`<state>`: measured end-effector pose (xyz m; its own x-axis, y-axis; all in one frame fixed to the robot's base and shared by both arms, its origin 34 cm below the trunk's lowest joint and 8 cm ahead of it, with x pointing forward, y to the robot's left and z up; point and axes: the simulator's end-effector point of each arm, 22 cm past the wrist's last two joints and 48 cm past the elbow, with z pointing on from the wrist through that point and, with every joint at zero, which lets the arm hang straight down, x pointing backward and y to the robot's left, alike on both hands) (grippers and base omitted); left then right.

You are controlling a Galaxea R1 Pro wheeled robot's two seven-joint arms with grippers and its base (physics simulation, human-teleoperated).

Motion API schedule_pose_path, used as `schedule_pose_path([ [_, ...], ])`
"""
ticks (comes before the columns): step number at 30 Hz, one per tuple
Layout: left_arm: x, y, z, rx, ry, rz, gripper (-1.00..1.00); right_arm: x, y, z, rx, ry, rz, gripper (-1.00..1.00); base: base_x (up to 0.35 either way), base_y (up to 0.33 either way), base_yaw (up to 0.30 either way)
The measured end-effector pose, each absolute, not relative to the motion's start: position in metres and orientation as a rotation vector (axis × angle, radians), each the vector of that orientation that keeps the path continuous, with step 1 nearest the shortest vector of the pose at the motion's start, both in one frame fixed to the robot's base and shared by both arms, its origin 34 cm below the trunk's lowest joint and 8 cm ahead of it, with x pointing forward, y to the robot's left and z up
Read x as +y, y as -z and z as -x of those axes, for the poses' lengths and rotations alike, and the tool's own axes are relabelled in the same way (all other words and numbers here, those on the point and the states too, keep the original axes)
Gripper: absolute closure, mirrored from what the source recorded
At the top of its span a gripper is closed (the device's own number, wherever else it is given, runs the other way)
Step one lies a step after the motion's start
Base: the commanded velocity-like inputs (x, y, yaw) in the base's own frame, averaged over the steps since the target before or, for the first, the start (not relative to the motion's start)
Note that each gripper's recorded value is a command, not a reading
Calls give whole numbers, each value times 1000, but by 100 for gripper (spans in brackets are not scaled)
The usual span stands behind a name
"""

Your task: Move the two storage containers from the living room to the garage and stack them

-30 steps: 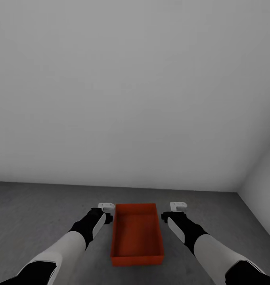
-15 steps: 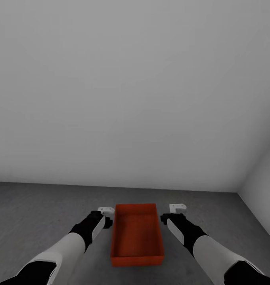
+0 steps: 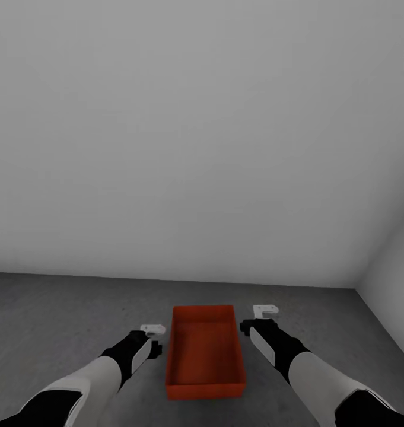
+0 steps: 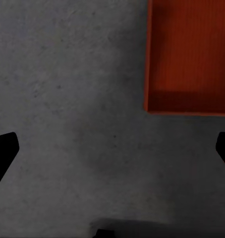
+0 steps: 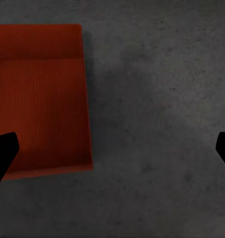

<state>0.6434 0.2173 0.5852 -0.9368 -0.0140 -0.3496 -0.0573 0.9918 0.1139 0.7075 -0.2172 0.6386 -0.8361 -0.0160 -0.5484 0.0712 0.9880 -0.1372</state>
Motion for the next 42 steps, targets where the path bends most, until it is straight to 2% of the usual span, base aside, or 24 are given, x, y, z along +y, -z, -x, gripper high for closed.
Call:
schedule_pose_path([
  [34,238,-555,-596,2889,-177,68,-100,-251,-586,-652,2670,268,-46,-100,0,0,0],
  [42,245,-547,-582,2911,-166,116,-100,-251,-534,-566,2763,281,-28,-100,0,0,0],
])
